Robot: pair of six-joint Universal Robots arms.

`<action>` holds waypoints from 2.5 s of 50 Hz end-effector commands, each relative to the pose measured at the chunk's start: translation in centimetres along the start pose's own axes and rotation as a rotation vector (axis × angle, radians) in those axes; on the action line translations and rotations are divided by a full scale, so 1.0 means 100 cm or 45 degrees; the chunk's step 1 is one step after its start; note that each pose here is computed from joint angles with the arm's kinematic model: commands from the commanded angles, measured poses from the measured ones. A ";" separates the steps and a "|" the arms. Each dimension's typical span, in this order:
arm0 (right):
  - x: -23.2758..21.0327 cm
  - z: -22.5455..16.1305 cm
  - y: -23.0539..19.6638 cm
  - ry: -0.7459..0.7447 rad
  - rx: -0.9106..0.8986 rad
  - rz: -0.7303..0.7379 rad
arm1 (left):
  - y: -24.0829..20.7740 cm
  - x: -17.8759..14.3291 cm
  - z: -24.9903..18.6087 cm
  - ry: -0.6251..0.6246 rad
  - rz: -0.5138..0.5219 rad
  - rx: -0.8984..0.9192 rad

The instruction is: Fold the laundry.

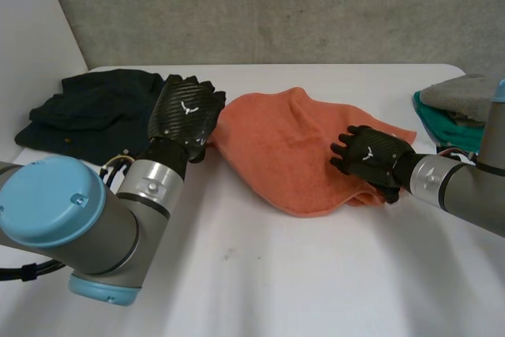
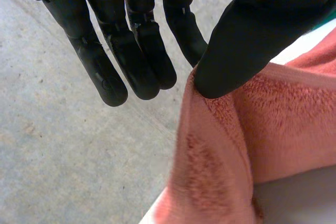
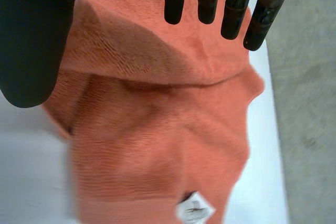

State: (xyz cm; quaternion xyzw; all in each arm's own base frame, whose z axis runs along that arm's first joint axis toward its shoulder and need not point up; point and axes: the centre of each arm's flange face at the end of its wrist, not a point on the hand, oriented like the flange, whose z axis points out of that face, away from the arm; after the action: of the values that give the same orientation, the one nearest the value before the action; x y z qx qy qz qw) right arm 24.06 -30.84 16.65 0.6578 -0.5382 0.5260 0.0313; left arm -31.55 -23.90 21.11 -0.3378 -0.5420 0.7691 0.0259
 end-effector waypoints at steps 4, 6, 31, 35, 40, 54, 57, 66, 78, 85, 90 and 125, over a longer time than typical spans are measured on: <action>0.030 -0.022 -0.014 0.151 0.035 0.740 | -0.032 -0.023 0.002 -0.075 0.007 0.103; 0.041 -0.032 -0.009 0.214 0.040 0.932 | -0.036 -0.029 0.002 -0.091 0.006 0.112; -0.016 -0.042 0.015 0.251 -0.057 1.656 | -0.113 -0.069 -0.009 -0.191 -0.070 0.319; -0.026 -0.033 0.012 0.256 -0.064 1.608 | -0.113 -0.069 -0.009 -0.193 -0.071 0.320; -0.030 -0.020 0.016 0.325 -0.085 1.548 | -0.114 -0.070 -0.009 -0.196 -0.071 0.321; -0.014 0.001 0.020 0.433 -0.088 1.361 | -0.124 -0.080 -0.014 -0.227 -0.090 0.356; 0.020 -0.026 -0.005 0.522 0.001 1.147 | -0.122 -0.084 -0.016 -0.235 -0.082 0.330; 0.085 -0.114 -0.040 0.670 -0.141 0.457 | -0.089 -0.109 -0.024 -0.254 -0.042 0.067; 0.081 -0.126 -0.049 0.436 -0.340 0.252 | -0.035 -0.079 -0.037 -0.057 -0.069 -0.301; 0.061 -0.064 -0.022 0.277 -0.474 0.176 | 0.022 -0.061 0.015 -0.028 -0.042 -0.377; 0.099 -0.025 -0.015 0.544 -0.437 0.068 | 0.014 -0.077 0.075 -0.148 0.071 -0.152; 0.014 -0.001 0.001 0.579 -0.231 0.057 | 0.041 -0.049 0.010 -0.220 0.108 -0.101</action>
State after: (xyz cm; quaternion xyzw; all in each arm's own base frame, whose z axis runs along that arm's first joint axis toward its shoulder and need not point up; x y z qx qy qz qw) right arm 24.23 -33.91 22.42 0.4821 -0.5254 0.6595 0.2380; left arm -27.63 -30.10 24.74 -0.2630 -0.5077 0.8173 -0.0708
